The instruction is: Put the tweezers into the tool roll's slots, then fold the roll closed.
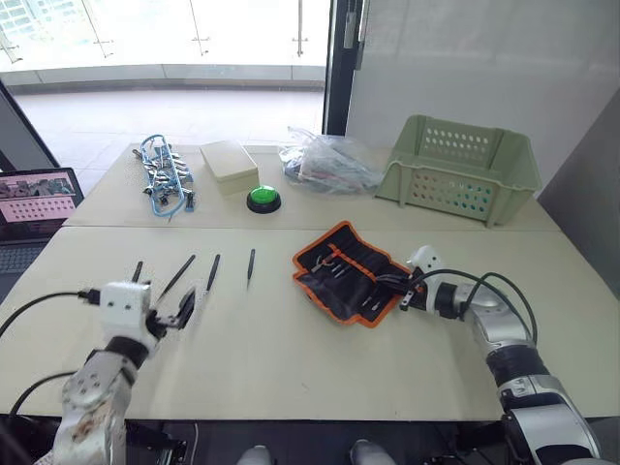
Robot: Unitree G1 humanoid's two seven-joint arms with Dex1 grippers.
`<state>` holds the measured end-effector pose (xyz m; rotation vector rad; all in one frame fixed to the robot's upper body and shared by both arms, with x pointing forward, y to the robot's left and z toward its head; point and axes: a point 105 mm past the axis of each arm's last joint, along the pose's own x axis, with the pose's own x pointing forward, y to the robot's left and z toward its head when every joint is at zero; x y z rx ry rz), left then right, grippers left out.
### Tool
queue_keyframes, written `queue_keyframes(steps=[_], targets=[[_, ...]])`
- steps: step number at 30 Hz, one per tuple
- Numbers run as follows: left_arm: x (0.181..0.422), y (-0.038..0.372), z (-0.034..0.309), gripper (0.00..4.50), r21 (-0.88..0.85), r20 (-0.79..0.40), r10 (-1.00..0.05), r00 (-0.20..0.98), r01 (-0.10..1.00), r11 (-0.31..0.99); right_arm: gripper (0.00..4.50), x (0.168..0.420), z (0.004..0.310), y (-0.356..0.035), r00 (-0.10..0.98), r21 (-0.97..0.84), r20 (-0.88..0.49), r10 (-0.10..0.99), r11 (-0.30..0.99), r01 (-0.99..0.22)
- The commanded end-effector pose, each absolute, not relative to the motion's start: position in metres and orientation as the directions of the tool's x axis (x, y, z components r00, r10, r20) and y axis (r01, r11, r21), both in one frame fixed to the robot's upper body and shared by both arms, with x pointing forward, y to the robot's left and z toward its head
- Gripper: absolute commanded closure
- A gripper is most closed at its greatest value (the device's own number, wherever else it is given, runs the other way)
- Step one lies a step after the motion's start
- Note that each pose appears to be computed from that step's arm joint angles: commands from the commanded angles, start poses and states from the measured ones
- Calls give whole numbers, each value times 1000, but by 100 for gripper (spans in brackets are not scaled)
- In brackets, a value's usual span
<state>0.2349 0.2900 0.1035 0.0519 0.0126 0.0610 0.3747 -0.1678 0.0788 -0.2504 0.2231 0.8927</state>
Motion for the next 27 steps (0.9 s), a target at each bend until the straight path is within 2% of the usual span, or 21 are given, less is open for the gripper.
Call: queue_keyframes(steps=[1,7,15,17,22,27], targets=[[203,308,109,7,54,59,154,986,-157,986,450,356,33,-172,545,-15,-430,720,598,-801],[166,317,87,7,-27,44,258,965,-257,966,450,351,28,-172,535,1,-439,722,596,-803],[153,321,84,7,-38,55,291,955,-289,956,450,346,22,-169,518,17,-443,732,585,-811],[155,323,86,7,0,52,282,958,-282,959,450,346,23,-168,518,17,-442,733,584,-812],[177,330,99,7,8,75,239,968,-240,971,450,347,25,-168,524,12,-439,730,587,-809],[215,342,117,7,-34,82,245,966,-243,969,450,346,27,-169,532,9,-435,727,594,-804]])
